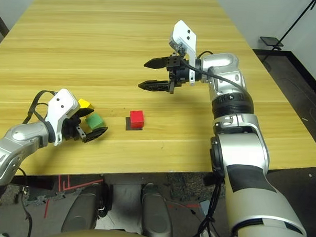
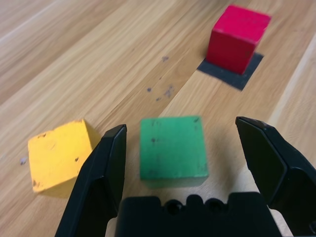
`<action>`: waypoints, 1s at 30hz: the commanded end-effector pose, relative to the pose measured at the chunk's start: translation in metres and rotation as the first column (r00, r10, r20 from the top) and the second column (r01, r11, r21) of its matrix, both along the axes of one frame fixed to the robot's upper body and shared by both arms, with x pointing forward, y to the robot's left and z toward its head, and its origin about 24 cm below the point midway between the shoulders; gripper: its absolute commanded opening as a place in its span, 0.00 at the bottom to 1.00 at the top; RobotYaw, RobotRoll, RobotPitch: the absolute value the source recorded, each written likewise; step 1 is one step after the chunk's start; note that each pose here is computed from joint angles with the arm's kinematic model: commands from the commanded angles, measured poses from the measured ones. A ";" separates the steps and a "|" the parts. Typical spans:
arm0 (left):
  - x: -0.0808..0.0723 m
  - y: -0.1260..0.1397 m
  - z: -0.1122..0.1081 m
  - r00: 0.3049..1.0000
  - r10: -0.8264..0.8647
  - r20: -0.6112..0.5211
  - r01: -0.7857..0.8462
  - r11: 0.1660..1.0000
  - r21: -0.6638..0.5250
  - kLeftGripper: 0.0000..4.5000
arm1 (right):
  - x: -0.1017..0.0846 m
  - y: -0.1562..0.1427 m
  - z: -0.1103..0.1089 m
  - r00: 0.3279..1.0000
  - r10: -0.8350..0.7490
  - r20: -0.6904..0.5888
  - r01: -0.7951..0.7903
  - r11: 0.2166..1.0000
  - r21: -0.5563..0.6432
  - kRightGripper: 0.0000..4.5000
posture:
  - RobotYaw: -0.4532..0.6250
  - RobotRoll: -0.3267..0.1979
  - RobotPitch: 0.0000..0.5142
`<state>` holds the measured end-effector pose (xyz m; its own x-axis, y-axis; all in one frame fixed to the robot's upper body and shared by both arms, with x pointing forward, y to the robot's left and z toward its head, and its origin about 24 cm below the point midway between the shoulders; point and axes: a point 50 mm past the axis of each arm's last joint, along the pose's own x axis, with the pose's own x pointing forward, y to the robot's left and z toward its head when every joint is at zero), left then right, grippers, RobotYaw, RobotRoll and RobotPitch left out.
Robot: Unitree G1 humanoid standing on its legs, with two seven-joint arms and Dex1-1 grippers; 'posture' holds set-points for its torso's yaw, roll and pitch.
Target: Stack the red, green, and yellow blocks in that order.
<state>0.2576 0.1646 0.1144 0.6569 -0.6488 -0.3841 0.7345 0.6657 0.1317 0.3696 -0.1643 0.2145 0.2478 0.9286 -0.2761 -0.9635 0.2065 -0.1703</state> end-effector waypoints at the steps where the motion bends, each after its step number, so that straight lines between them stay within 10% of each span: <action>1: -0.001 0.001 -0.011 0.999 -0.001 -0.035 0.002 1.000 0.016 1.00 | -0.004 -0.001 0.002 1.000 -0.009 -0.001 0.009 1.000 0.025 0.99 | 0.80 0.32 0.20; 10: -0.002 -0.011 -0.011 0.997 0.004 -0.078 -0.006 1.000 -0.030 0.45 | -0.007 -0.005 -0.002 1.000 -0.020 -0.018 0.021 1.000 0.021 1.00 | 0.79 0.32 0.20; 21: 0.024 -0.040 0.055 0.974 -0.224 0.042 0.226 0.972 -0.055 0.46 | -0.032 -0.025 -0.021 0.993 0.037 -0.113 -0.037 0.999 -0.006 1.00 | 0.76 0.37 0.18; 30: 0.045 -0.072 0.065 0.876 -0.481 0.025 0.481 0.872 -0.085 0.46 | -0.053 -0.040 -0.025 0.990 0.015 -0.139 -0.017 1.000 -0.012 1.00 | 0.67 0.41 0.18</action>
